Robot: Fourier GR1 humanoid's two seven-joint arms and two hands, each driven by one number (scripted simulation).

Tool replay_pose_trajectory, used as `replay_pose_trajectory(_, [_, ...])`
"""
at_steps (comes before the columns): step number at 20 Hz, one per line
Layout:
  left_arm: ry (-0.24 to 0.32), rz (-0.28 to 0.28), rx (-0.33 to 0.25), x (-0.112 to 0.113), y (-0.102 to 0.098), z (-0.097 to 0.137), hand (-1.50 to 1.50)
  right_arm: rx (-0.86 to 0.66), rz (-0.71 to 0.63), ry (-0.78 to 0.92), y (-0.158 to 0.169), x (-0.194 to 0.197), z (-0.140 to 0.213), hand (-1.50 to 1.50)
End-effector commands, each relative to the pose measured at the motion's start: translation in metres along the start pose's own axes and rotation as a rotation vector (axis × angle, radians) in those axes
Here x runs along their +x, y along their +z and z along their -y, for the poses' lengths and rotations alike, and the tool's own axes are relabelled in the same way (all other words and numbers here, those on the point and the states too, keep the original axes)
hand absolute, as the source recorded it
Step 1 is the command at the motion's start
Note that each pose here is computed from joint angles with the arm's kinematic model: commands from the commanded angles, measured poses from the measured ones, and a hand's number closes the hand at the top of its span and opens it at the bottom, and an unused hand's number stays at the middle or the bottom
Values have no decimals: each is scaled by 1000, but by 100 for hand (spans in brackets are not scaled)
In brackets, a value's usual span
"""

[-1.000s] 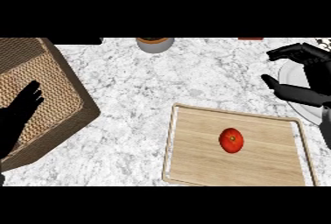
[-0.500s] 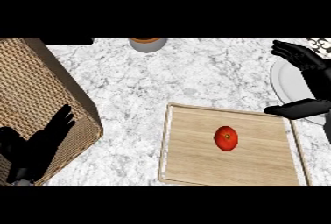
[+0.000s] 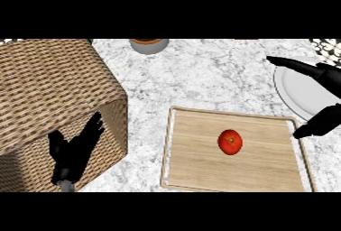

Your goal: Pick the tomato from the tray and place it in the plate

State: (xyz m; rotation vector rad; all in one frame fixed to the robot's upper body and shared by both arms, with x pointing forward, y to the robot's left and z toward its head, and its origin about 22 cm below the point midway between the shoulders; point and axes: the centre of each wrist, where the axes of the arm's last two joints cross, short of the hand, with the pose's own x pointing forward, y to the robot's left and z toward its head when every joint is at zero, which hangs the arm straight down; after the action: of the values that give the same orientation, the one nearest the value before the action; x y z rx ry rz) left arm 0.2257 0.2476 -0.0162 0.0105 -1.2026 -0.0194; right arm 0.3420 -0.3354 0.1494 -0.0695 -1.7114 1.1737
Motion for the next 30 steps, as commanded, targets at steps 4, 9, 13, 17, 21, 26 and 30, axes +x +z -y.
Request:
replay_pose_trajectory(4, [18,-14,10,-6,-11,4,0,136,-105,142,-23,20,-27,-150])
replay_pose_trajectory(9, [10,-26,-4,-8,-12,6,0,127,-98,155,-23,24,-80,-150])
replay_pose_trajectory(13, [21,-25,16,-13,-9,16,0,165,-187,194,-16,16,-87,-150])
replay_pose_trajectory(17, [19,-20,4,-13,-8,-4,0,214,-175,157,-29,33,-131,-150])
replay_pose_trajectory(21, [18,-2,19,-10,-17,7,0,244,-185,161,-29,38,-118,-150])
replay_pose_trajectory(26, [17,-11,6,-14,-11,5,0,236,-192,195,-37,39,-150,-150])
replay_pose_trajectory(30, [14,-2,6,-26,-18,2,0,225,-233,262,-27,29,-125,-150])
